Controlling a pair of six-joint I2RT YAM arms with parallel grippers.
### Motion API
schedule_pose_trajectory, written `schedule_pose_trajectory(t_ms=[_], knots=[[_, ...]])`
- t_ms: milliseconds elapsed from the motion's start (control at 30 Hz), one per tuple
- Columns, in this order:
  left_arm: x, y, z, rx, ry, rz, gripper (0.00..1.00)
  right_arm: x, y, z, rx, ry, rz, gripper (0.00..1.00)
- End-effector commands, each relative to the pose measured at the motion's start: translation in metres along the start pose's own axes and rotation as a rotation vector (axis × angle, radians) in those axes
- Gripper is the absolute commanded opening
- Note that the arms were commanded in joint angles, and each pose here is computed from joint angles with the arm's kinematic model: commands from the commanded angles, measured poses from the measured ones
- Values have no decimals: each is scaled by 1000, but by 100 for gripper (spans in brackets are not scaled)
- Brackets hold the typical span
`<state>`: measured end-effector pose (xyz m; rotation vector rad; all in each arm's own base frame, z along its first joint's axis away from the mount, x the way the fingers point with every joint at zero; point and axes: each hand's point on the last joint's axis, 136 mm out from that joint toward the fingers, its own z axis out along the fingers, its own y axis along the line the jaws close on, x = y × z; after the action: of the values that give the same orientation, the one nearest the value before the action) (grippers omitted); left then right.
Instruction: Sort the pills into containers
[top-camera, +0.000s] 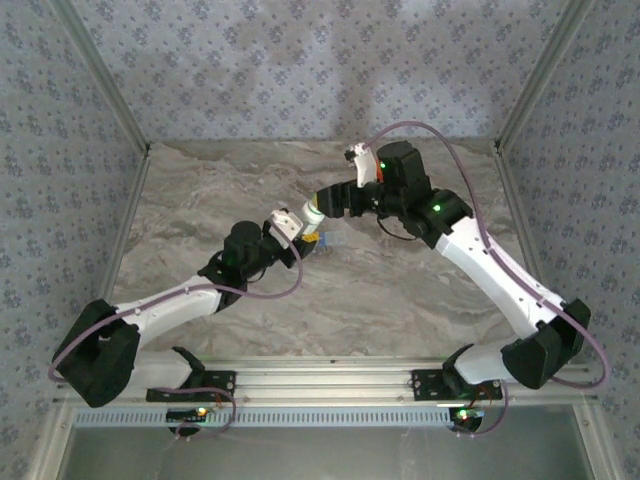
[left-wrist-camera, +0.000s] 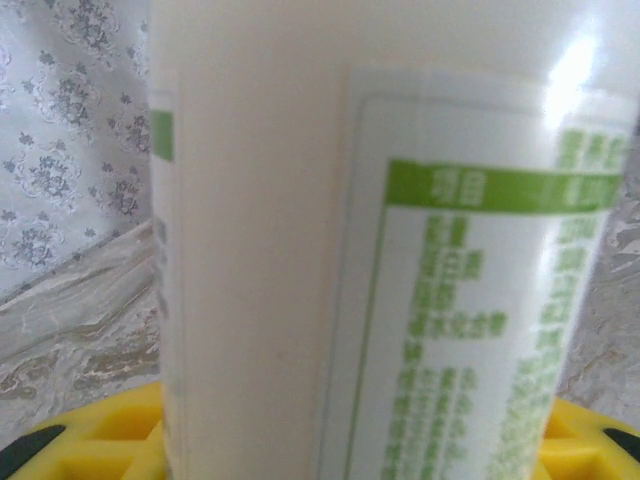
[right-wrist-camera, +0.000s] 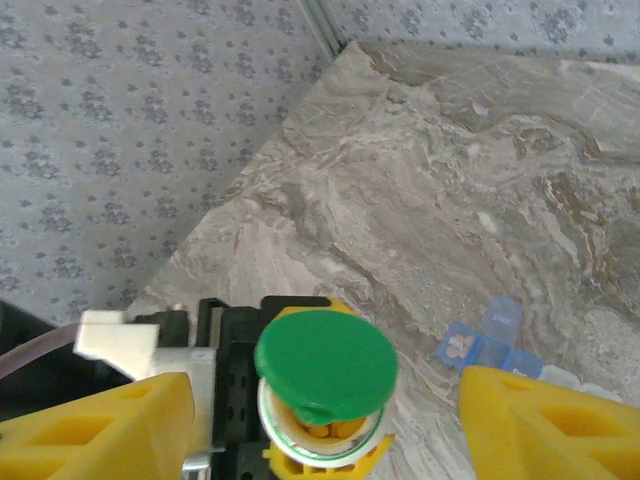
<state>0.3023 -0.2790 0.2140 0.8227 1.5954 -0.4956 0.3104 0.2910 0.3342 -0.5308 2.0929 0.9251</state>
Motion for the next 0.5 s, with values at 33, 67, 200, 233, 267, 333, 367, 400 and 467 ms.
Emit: schedule_pose_trajectory(t_ms=[33, 67, 200, 233, 267, 333, 367, 400, 467], knots=[[-13, 5, -3, -38, -56, 25, 29, 8, -7, 20, -7, 35, 43, 72], [-12, 6, -3, -42, -54, 27, 29, 11, -7, 25, -18, 49, 49, 72], [-11, 7, -3, -51, -49, 32, 29, 25, -10, 43, -47, 114, 81, 73], [-11, 7, -3, -50, -47, 33, 29, 27, -11, 46, -53, 125, 87, 73], [-10, 6, -3, -49, -47, 37, 29, 30, -13, 49, -58, 135, 96, 73], [-10, 6, -3, -48, -44, 43, 29, 34, -14, 54, -70, 150, 115, 72], [-9, 6, -3, -53, -41, 46, 29, 36, -14, 56, -77, 158, 121, 72], [-9, 7, -4, -57, -41, 50, 29, 39, -13, 58, -84, 173, 128, 72], [-8, 9, -4, -70, -35, 57, 29, 44, -13, 61, -91, 197, 132, 72]])
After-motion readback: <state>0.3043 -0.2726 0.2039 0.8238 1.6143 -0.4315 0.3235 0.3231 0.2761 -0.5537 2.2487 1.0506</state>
